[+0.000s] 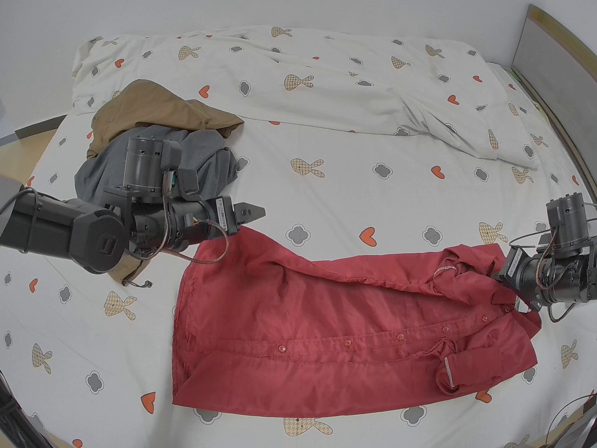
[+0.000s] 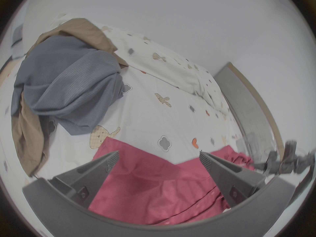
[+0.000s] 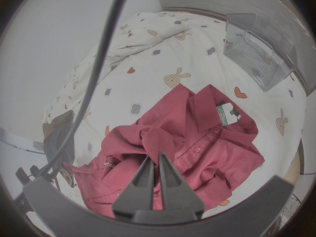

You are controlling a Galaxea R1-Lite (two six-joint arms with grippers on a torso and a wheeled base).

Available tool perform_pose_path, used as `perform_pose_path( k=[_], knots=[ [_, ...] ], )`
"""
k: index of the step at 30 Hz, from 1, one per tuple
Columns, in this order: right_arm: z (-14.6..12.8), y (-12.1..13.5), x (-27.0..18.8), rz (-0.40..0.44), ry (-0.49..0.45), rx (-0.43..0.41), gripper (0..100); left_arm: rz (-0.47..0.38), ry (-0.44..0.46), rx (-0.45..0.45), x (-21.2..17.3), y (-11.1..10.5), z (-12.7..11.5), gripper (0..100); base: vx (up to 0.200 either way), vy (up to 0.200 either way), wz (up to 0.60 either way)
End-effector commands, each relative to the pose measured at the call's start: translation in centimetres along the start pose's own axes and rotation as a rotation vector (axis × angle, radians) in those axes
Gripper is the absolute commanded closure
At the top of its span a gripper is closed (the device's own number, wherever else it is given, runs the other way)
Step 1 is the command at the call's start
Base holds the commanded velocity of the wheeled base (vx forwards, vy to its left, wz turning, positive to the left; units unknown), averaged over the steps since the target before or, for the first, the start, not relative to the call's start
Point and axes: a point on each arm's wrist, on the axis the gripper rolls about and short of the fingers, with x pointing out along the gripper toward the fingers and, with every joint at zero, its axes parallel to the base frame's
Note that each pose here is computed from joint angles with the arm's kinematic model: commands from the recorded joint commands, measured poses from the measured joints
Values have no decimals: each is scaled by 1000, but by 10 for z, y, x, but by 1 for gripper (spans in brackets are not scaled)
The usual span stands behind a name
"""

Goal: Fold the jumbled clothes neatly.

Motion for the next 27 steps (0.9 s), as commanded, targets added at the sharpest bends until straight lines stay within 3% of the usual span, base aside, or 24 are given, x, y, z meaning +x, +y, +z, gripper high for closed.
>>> perform_pose_path(
  k=[1,8,15,22,27],
  knots=[
    [-2,-2,0,-6,6,7,100,-11,-34,-111,0,-24,14,0,0,0,0],
    [-3,-3,-1,-8,6,6,100,19,31,-289,24,-23,13,0,0,0,0],
    [-3,-3,0,-9,7,6,100,79,113,-375,22,-26,26,0,0,0,0],
    [-6,-5,-1,-6,7,4,100,147,141,-395,40,-20,31,0,0,0,0],
    [-10,-10,-3,47,-39,12,100,177,164,-409,57,-17,31,0,0,0,0]
  ],
)
